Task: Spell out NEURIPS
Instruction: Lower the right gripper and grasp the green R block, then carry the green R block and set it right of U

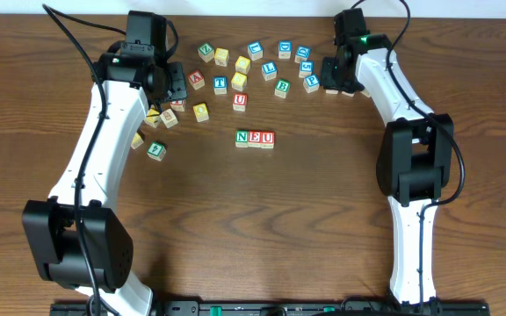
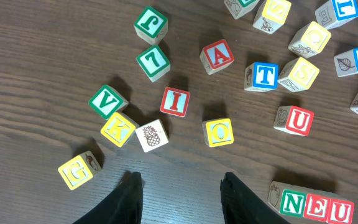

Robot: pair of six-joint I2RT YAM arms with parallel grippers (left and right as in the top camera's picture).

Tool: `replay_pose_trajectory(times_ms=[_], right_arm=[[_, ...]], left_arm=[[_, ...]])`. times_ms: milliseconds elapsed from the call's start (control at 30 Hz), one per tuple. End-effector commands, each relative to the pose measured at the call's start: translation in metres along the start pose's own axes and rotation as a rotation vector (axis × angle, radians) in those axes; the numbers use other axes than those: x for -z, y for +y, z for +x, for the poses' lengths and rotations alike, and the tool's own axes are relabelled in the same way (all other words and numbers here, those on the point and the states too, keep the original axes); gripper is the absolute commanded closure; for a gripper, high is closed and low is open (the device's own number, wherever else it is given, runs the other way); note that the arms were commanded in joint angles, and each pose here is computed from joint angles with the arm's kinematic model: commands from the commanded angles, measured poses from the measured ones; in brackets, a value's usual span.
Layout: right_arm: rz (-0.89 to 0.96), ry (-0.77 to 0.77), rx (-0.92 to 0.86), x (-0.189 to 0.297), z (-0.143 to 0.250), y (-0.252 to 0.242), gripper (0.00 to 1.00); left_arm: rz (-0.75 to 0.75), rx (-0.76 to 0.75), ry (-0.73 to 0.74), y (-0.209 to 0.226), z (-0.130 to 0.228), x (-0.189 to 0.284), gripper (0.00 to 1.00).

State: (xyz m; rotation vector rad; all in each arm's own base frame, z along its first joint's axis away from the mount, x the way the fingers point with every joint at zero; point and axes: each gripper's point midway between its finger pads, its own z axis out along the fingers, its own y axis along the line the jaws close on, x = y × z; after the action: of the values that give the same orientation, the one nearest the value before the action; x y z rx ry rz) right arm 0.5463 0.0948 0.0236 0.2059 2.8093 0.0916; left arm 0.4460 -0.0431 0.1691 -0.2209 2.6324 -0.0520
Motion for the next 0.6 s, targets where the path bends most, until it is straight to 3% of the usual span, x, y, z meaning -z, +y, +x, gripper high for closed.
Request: replay_pose_trajectory(times_ms=[0,567], right_arm=[[-0.013,0.004,0.018,0.010,0.000,0.006,0.73],[-0.043,0.263,0.107,0.045,0.078,0.044,0.79]], left_arm=[[-0.008,-0.016,0.018,0.002,0.004,-0.006,0.59],[-0.006,-0.016,0.011,0.001,0.002,-0.006,0.59]])
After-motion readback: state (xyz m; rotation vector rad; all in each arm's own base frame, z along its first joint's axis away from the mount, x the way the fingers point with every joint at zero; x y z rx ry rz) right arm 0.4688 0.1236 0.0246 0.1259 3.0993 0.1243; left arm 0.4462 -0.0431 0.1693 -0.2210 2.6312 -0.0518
